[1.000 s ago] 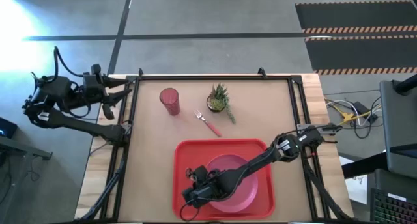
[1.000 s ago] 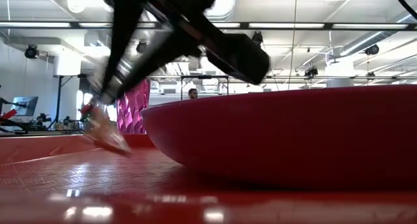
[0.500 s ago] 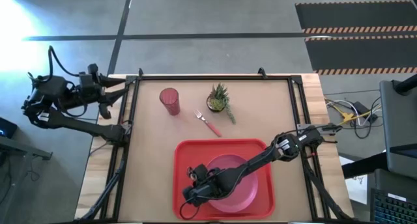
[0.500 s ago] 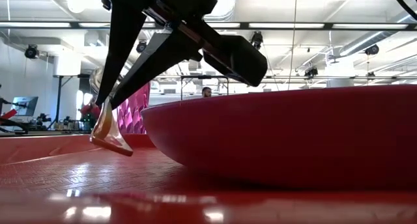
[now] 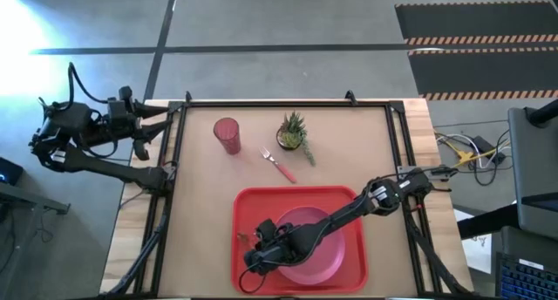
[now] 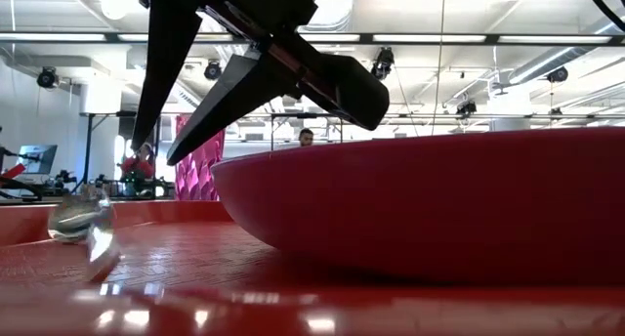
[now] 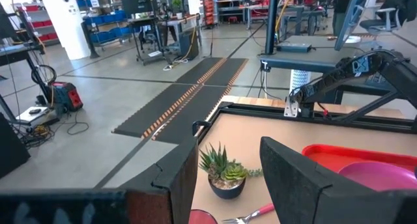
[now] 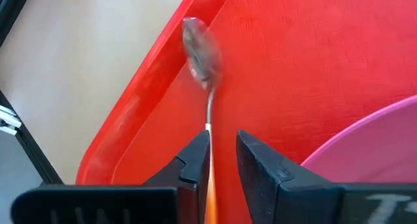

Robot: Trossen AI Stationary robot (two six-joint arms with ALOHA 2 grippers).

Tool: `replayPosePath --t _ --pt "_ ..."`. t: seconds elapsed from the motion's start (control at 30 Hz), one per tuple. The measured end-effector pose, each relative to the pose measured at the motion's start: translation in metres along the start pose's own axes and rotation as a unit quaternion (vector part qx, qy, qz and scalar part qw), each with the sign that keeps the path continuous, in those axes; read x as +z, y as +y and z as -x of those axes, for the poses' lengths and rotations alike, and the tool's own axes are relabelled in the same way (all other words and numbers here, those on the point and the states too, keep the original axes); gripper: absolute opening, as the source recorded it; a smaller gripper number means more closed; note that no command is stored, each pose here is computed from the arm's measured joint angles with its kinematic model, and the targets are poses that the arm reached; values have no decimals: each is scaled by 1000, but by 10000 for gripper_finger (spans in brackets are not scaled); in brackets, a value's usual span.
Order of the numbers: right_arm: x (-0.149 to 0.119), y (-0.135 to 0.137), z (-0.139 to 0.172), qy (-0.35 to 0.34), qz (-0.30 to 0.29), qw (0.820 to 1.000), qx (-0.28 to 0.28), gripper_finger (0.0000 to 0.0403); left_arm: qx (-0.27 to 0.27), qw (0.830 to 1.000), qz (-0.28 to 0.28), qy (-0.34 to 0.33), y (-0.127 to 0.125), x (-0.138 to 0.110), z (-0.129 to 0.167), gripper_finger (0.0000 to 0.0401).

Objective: Pick and place plate/cup/fork/spoon on tray
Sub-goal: Put the pink glass on the top right of the orange tray

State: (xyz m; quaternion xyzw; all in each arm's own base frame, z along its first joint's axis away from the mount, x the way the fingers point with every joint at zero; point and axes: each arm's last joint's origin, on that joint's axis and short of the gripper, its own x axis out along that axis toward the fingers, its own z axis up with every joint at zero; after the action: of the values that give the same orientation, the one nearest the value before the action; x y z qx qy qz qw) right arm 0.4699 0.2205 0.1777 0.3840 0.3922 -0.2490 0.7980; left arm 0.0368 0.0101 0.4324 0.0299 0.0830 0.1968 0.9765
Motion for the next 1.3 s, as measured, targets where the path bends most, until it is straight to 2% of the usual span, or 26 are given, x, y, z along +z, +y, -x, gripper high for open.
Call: replayPosePath --t 0.4,0.53,0.6,0.7,0.8,0.97,1.1,1.3 --pt "11 0 9 -38 49 998 -12 87 0 1000 -3 6 -1 -2 -1 150" --pt "24 -4 21 -37 63 997 -31 80 -2 998 -27 52 -3 -13 -5 150" --pt "36 -1 35 -48 75 996 -20 78 -3 996 -31 79 -5 -19 -9 150" --pt "59 2 67 -86 110 990 -4 78 -16 992 -49 116 -11 -27 -18 150" --pt "84 3 111 -145 144 979 7 81 -35 985 -74 151 -22 -36 -34 150" --pt "117 -3 206 -262 179 948 23 84 -58 958 -166 227 -42 -57 -70 150" --pt "126 -13 272 -330 200 922 38 84 -44 936 -219 273 -54 -66 -94 150" --pt "128 -29 327 -364 249 896 46 91 -35 921 -234 310 -64 -64 -120 150"
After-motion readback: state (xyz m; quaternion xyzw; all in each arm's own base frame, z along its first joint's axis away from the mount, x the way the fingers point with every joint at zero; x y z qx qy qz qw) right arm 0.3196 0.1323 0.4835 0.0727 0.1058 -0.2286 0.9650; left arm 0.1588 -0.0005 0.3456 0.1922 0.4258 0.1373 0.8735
